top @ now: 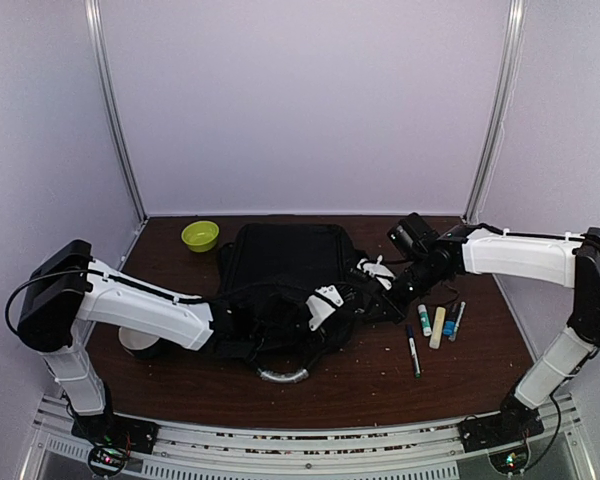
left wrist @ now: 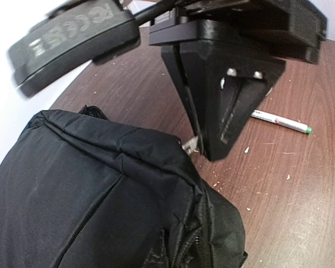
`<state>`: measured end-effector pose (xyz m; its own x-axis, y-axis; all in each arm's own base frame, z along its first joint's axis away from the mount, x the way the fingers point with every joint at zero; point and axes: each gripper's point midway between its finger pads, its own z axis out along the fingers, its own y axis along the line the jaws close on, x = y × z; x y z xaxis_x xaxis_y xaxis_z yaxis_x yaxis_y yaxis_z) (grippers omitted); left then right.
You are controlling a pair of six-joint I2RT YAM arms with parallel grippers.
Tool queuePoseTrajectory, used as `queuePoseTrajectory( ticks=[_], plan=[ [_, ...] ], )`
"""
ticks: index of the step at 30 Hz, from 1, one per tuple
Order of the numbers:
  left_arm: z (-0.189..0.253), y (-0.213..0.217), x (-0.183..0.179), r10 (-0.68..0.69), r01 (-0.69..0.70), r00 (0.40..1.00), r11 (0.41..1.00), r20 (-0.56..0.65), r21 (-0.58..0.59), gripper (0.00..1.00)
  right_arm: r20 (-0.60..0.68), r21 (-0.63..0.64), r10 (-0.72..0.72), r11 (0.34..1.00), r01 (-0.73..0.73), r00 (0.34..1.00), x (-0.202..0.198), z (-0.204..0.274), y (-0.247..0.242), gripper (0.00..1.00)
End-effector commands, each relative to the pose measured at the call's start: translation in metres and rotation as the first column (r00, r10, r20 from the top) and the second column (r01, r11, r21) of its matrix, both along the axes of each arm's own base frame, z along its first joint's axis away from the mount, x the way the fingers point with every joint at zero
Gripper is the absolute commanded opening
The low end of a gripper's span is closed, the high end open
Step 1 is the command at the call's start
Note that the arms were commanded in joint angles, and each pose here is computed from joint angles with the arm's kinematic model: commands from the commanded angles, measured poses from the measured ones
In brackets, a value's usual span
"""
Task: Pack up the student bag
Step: Zip the student bag into the largest pocket of the bag, then put down the student bag at the center of the board.
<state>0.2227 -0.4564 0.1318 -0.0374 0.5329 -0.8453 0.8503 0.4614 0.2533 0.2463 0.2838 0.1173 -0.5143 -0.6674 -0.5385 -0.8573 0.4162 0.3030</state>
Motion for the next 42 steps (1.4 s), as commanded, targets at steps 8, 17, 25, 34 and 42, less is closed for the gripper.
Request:
queuePoseTrajectory(
  ticks=[8,17,25,34,42],
  plan=[
    [0.011,0.013,-0.004,0.014,-0.014,1.000,0.999,-0.008,-0.032,0.00,0.016,-0.070,-0.164,0.984,0.165,0.986,0.065,-0.027,-0.045,0.00],
    [0.009,0.014,-0.007,0.013,-0.014,0.999,0.999,-0.029,-0.046,0.00,0.018,-0.068,-0.185,0.980,0.186,0.982,0.080,-0.031,-0.045,0.00],
    [0.011,0.003,0.000,0.019,-0.019,1.000,0.998,-0.004,-0.057,0.00,0.081,0.001,-0.219,0.976,0.220,0.972,0.074,0.013,-0.067,0.29],
    [0.019,-0.043,0.013,-0.025,0.027,0.999,0.996,0.029,-0.087,0.00,0.205,0.077,-0.373,0.928,0.366,0.905,0.064,0.071,-0.134,0.41],
    [0.021,-0.089,0.018,-0.089,0.087,0.996,0.991,-0.016,-0.097,0.26,0.272,0.039,-0.398,0.914,0.404,0.876,0.049,0.077,-0.155,0.41]
  ],
)
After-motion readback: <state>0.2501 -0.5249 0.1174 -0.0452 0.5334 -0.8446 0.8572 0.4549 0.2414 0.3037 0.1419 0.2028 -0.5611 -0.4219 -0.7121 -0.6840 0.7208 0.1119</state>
